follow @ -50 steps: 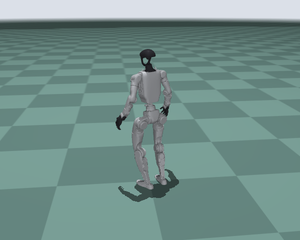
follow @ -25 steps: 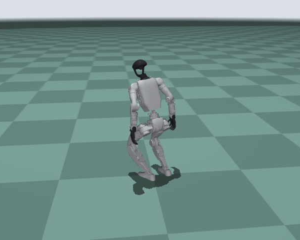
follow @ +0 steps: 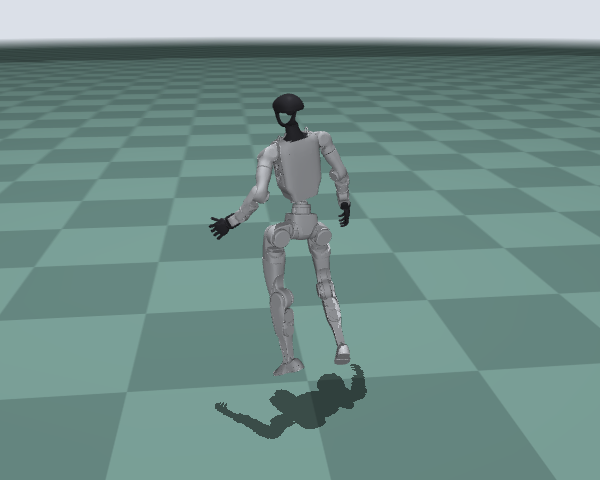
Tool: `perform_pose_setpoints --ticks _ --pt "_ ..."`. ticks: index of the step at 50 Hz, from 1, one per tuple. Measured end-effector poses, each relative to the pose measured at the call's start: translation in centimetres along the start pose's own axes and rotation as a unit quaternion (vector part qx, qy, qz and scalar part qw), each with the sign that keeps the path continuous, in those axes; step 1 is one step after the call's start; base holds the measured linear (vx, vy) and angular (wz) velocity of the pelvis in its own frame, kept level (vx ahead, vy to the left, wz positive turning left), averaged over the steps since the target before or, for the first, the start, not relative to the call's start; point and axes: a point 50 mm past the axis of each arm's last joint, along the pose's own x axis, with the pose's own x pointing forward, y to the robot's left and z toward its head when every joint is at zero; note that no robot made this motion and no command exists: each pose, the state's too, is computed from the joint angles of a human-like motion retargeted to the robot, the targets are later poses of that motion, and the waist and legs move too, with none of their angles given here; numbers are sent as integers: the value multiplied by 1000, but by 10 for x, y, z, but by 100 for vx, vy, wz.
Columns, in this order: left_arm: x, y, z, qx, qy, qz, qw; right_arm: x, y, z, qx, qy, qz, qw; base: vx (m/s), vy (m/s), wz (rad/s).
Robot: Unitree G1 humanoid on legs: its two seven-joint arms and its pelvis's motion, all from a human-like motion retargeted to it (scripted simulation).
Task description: Run
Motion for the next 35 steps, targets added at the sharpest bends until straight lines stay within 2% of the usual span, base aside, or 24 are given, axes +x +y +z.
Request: perform_pose_setpoints --ticks 3,7,10,13,18,26,31,35 --pt "15 -6 17 -9 -40 11 999 0 1 -7 -39 20 9 999 -46 -4 -15" --pt "24 -27 3 -31 -25 30 999 -4 6 -28 -79 55 5 995 -63 -3 9" --pt "24 -52 -29 -29 29 43 998 -4 13 -33 -111 60 -5 992 -72 1 17" --pt "9 -77 -79 5 127 43 991 5 28 -14 -167 25 -14 985 -71 5 -13" --pt "-43 -113 -153 86 284 -61 953 19 61 36 -221 -47 1 974 -54 7 -62" --pt "-91 -83 -181 196 359 -180 894 16 120 73 -292 -119 126 941 -30 10 -94" --pt "-88 -68 -175 205 362 -196 888 11 145 88 -323 -139 192 916 -27 12 -131" --pt "-79 -74 -170 200 354 -211 889 11 147 85 -341 -123 211 908 -33 13 -131"
